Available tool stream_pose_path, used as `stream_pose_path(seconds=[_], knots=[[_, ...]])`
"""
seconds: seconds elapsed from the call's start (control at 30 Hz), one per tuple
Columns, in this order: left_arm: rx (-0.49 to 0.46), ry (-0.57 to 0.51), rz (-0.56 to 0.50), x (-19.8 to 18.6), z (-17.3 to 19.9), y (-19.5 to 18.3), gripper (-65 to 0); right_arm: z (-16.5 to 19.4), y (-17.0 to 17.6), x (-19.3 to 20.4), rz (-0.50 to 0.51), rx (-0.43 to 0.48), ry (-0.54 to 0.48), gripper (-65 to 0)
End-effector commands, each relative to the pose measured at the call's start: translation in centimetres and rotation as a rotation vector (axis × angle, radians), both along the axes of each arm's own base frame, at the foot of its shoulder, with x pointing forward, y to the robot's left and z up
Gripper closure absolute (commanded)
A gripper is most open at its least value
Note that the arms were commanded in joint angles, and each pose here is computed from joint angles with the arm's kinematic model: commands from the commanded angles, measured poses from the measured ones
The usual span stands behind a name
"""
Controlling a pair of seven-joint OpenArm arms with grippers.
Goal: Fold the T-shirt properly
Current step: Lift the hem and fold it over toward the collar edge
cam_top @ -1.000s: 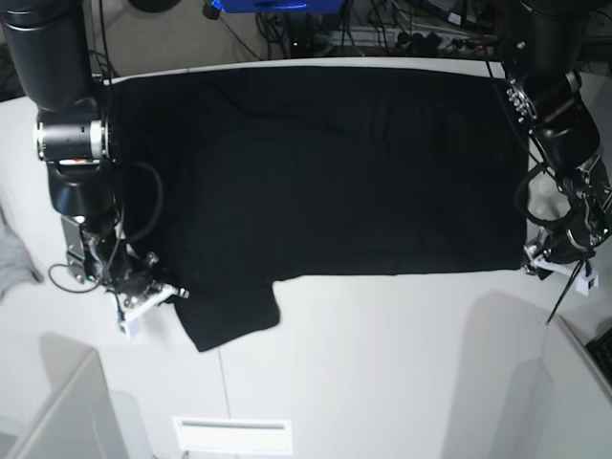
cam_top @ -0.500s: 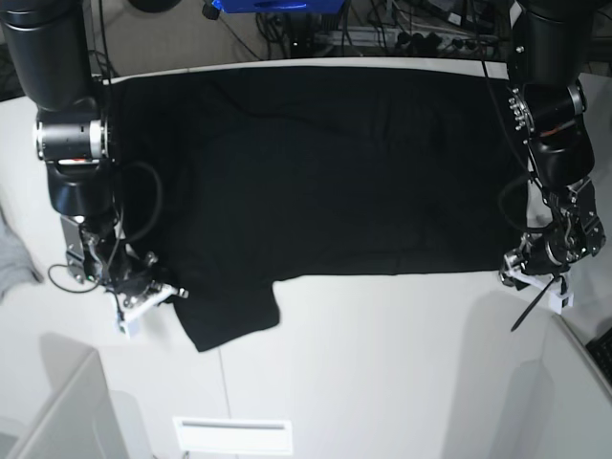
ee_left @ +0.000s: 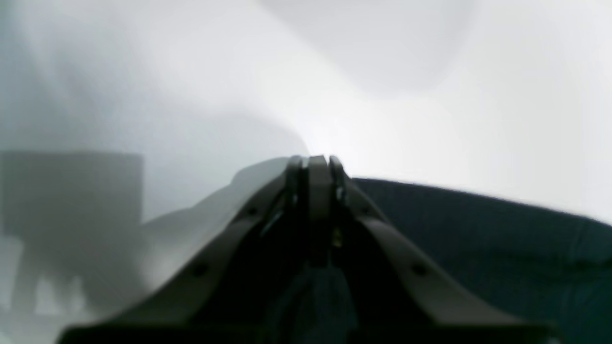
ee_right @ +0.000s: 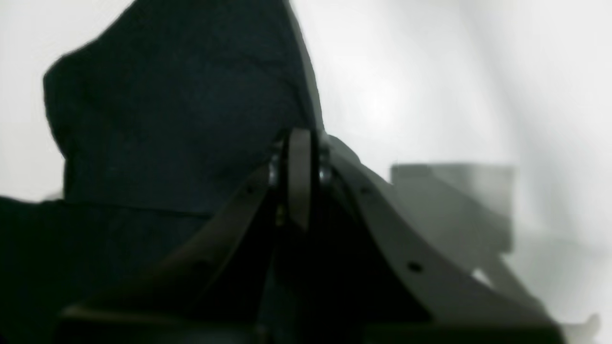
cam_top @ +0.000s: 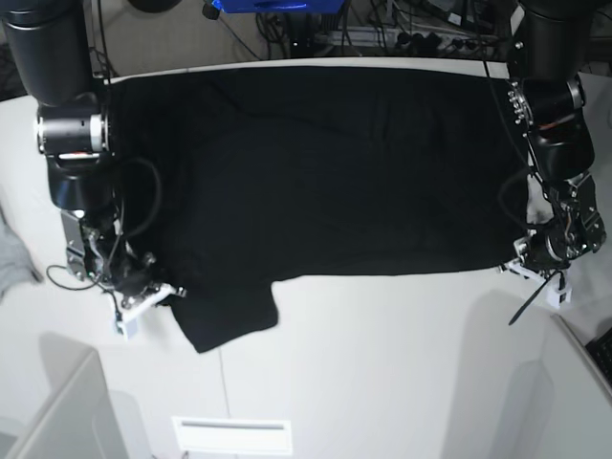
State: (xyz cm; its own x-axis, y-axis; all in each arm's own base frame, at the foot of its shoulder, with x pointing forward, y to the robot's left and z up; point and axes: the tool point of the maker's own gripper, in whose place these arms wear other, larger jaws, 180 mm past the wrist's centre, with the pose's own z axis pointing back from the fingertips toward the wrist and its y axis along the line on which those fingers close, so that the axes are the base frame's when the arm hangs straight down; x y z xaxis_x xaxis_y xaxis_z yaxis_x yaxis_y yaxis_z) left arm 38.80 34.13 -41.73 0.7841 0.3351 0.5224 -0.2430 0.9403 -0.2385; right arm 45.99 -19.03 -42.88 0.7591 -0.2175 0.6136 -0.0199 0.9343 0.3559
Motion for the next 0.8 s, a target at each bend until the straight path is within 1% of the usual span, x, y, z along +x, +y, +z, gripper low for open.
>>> stream_pose_path(seconds=[0.0,0.03,0.13,0.2,0.3,0.37,0.43,0.53,0.63,0.7,0.77], knots=[[0.032,-0.039,-0.023,1.0,2.2,0.9,0.0,3.1,-1.2,2.1,-0.015,-0.009,-0.094,0.0],[0.043,-0.037,-0.043,0.8,2.6,0.7,0.0,3.6,-1.0,2.2,-0.003,-0.012,-0.115,0.0],[0.102,-0.088,-0.088,1.1,4.6,0.5,0.0,4.4,-0.1,2.0,0.031,-0.019,-0.157,0.0],[0.135,-0.096,-0.113,1.0,5.8,0.3,0.0,4.8,-0.6,1.7,0.038,-0.033,-0.164,0.0],[0.150,-0.116,-0.088,0.2,7.4,1.2,0.0,6.0,-1.5,1.6,0.006,-0.012,-0.201,0.0],[0.155,-0.116,-0.060,-0.8,8.1,2.2,0.0,6.6,-2.1,1.2,-0.011,0.000,-0.205,0.0],[0.166,-0.115,-0.053,-1.4,8.4,2.6,0.0,7.2,-2.7,1.0,-0.024,0.007,-0.201,0.0],[0.172,-0.115,-0.067,-1.9,8.6,1.8,0.0,7.3,-3.1,0.5,-0.028,0.008,-0.187,0.0],[0.195,-0.110,-0.088,-2.7,8.8,1.3,0.0,7.0,-2.9,-0.1,-0.009,0.000,-0.170,0.0],[0.181,-0.130,-0.099,-3.0,9.2,0.7,0.0,6.9,-2.8,-0.6,0.004,-0.008,-0.163,0.0],[0.114,-0.183,-0.083,-3.4,9.8,0.5,0.0,6.8,-3.0,-1.2,-0.001,-0.008,-0.165,0.0]])
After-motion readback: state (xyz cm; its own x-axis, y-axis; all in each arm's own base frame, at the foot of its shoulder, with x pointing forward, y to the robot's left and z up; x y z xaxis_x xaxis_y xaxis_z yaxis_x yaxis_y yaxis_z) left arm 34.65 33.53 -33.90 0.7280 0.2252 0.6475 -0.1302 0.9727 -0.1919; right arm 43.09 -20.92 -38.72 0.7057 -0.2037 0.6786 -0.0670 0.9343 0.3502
